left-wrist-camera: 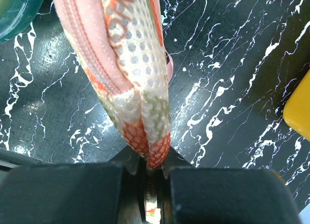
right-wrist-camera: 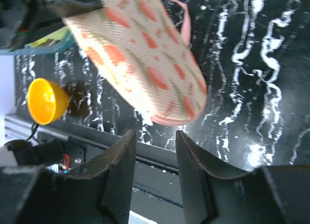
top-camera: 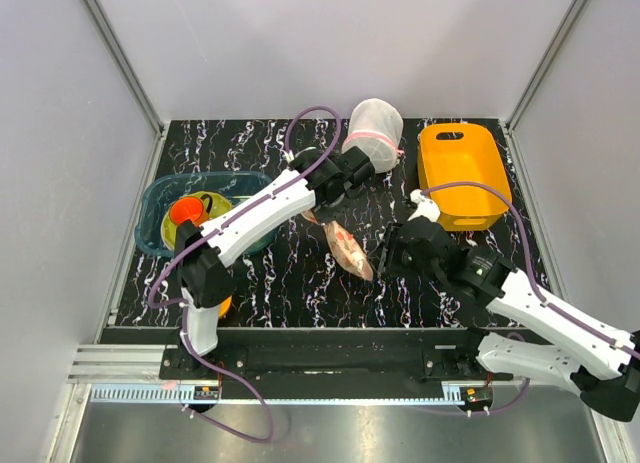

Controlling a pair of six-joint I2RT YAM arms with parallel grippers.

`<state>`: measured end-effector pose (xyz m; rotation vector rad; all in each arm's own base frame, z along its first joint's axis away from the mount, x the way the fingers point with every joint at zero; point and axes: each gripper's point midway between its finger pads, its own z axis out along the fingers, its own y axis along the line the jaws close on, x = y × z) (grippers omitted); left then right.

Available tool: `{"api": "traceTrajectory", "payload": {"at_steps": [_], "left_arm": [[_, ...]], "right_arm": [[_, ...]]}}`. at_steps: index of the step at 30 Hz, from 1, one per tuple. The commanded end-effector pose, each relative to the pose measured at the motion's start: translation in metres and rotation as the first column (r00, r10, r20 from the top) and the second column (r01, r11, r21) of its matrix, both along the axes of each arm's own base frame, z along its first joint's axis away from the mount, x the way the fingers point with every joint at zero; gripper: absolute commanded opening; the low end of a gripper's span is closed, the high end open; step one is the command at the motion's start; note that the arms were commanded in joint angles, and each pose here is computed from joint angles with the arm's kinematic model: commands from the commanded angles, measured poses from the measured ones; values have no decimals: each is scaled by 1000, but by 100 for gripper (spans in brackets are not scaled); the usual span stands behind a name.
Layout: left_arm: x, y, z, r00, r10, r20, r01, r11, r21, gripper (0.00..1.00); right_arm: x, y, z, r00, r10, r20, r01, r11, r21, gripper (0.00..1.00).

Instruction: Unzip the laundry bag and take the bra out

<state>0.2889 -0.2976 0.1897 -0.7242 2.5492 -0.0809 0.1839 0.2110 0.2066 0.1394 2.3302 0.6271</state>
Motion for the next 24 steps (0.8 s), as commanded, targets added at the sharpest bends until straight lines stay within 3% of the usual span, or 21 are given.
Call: {"api": "traceTrajectory", "payload": {"at_steps": [1, 4, 8, 17, 24], "left_arm": [[0, 8, 24, 999, 8, 52, -6, 999, -32, 0], [0, 6, 24, 999, 8, 51, -6, 999, -38, 0], [0, 6, 25, 999, 9, 53, -7, 999, -41, 0], [-2, 8, 27, 999, 14, 53, -11, 999, -50, 0], [-5, 9, 23, 999, 17, 41, -15, 998, -57, 0]], "right_arm": [[-5, 37, 21, 987, 155, 52, -160, 982, 99, 48], [-14, 55, 13, 976, 218, 1, -215, 963, 163, 50], [-16, 56, -11, 985, 163, -59, -147, 966, 211, 60], [-23, 54, -22, 989, 122, -82, -88, 940, 331, 60], [-15, 62, -24, 991, 112, -68, -82, 936, 342, 59]]}}
